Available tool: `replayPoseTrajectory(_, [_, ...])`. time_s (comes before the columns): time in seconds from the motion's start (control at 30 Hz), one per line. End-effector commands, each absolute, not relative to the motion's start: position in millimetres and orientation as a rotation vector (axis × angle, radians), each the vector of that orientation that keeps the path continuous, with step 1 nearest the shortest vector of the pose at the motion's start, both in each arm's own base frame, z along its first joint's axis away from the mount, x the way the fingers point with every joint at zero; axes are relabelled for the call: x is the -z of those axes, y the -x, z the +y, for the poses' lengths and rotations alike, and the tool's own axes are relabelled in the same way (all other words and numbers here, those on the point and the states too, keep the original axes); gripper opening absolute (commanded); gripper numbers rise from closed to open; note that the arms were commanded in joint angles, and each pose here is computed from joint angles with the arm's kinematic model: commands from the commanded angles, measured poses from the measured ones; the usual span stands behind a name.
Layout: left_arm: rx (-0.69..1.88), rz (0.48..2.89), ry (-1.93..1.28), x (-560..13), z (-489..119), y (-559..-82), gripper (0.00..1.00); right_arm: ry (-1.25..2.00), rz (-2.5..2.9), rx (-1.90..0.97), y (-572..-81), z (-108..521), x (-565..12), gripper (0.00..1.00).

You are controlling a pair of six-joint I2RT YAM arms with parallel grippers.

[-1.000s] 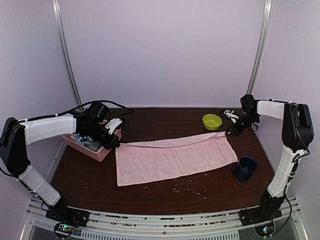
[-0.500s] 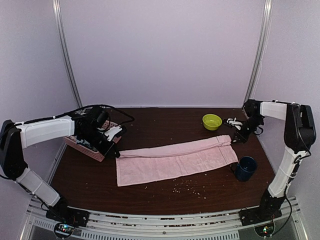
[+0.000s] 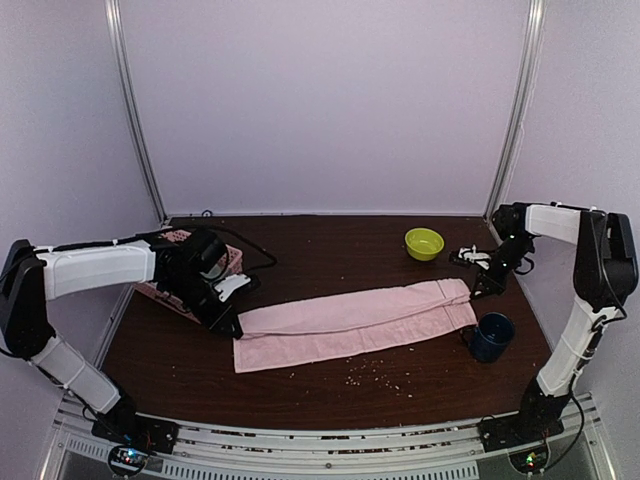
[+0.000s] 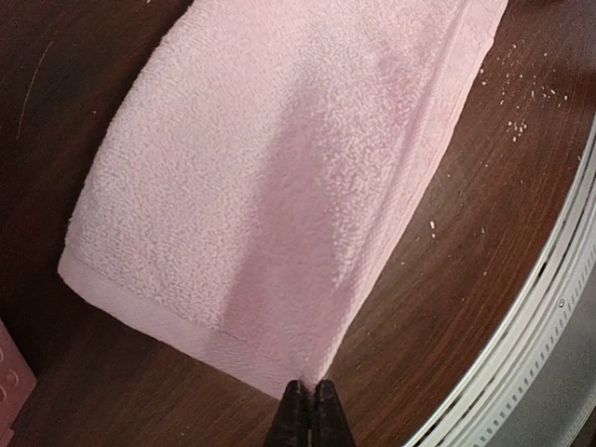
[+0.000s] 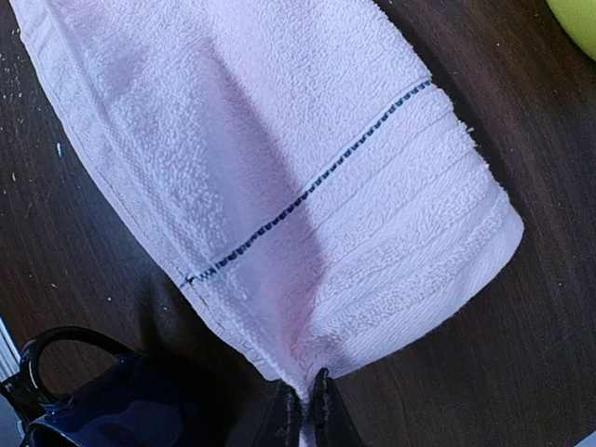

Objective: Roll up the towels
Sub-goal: Fold the towel at the center of the board.

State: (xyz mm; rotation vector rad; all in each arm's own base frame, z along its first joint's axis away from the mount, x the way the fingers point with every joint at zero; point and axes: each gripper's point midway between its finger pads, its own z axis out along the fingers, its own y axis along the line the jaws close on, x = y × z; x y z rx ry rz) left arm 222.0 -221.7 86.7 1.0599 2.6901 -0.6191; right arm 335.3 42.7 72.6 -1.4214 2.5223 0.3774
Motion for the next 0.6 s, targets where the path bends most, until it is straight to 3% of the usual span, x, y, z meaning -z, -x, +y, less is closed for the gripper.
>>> replayPoseTrajectory(0.0, [0.665,2.721,-1.088,-84.1,-227.0,-208.8,0.00,1.491,2.534,-0.377,-324.9,36.3,-71.3,0.00])
replayPoseTrajectory(0.57, [0.532,2.864,-1.069,-62.2,-206.0,-195.7,0.00,1.643,2.519,-0.432,-304.0,34.0,-63.2,0.00])
